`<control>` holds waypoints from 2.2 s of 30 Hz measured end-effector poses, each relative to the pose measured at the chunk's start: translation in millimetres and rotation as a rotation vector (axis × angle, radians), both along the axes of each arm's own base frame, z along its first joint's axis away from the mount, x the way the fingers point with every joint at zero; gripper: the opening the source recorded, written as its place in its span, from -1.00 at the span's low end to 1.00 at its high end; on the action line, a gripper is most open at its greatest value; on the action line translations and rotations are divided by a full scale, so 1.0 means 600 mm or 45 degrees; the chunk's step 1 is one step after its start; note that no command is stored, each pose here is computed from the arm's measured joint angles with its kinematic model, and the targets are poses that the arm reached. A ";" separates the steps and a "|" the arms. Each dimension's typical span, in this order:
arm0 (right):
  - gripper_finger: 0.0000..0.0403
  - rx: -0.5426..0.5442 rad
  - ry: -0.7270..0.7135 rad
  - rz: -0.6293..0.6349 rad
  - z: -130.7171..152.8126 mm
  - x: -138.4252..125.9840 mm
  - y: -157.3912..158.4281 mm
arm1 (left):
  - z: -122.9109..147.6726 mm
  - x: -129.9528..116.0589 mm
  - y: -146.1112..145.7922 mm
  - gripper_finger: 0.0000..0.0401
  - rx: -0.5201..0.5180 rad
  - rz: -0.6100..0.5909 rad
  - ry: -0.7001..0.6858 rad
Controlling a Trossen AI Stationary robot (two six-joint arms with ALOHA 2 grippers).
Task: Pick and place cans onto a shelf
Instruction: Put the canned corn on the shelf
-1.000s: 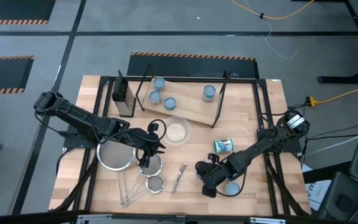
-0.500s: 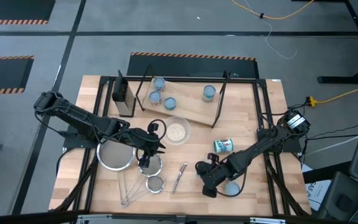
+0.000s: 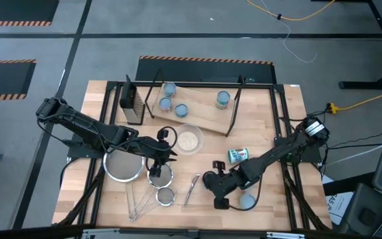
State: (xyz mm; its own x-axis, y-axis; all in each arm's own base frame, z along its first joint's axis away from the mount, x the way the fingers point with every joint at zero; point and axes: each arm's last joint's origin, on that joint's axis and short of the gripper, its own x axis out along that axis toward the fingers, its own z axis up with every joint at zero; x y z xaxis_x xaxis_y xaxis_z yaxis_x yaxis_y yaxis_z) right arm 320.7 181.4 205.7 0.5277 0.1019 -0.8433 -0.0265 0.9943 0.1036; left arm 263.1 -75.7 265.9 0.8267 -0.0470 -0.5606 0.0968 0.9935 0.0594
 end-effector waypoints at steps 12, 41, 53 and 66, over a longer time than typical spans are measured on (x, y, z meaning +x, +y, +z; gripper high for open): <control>-0.95 -0.183 0.007 0.257 0.092 0.057 -0.089 | 0.000 0.000 0.001 -0.59 0.018 0.027 -0.006; -0.95 -0.217 -0.053 0.167 0.110 0.053 -0.532 | 0.001 0.000 0.005 -0.59 0.072 0.109 -0.023; -0.95 -0.135 -0.011 0.133 0.042 0.027 -0.555 | 0.001 0.001 0.006 -0.59 0.092 0.141 -0.031; -0.95 -0.077 -0.031 0.186 0.031 0.029 -0.540 | 0.002 0.006 0.027 -0.59 0.095 0.213 -0.036</control>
